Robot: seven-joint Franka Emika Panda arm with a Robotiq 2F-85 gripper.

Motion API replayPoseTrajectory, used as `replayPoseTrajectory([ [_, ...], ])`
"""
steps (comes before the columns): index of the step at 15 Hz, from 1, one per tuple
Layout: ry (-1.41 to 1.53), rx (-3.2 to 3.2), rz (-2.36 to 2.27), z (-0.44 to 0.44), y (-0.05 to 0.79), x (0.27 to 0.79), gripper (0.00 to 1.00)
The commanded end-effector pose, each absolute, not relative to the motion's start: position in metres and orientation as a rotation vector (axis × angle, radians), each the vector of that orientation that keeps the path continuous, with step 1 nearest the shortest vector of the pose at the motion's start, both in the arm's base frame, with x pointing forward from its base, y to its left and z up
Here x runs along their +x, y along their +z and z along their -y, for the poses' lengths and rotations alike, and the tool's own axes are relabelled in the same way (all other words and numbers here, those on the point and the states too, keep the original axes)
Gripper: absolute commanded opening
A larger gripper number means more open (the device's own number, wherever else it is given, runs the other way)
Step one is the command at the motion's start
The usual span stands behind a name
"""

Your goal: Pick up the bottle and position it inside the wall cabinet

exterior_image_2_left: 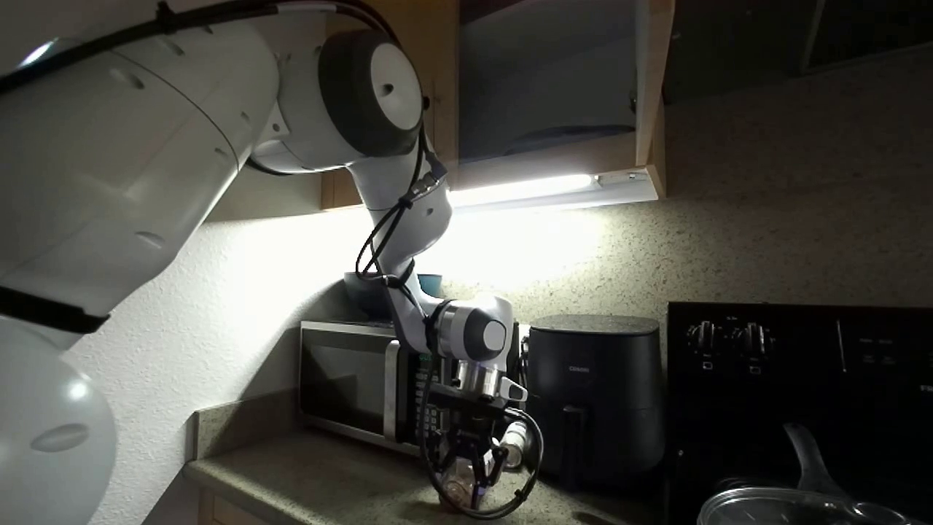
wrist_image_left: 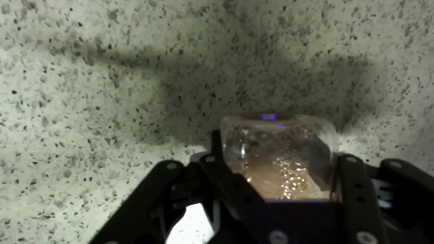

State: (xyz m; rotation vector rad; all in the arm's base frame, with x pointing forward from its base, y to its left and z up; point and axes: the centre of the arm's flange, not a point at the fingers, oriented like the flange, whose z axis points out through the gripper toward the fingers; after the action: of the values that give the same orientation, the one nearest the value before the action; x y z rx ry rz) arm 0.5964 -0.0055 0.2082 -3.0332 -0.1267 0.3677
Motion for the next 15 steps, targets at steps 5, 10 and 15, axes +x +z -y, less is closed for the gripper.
replayPoseTrajectory([
  [5,0.177,-3.096,-0.004,0.005,0.282,0.552,0.32],
  [10,-0.013,-3.123,-0.143,-0.003,0.353,0.499,0.32],
  [15,-0.153,-3.159,-0.255,-0.013,0.403,0.454,0.32],
])
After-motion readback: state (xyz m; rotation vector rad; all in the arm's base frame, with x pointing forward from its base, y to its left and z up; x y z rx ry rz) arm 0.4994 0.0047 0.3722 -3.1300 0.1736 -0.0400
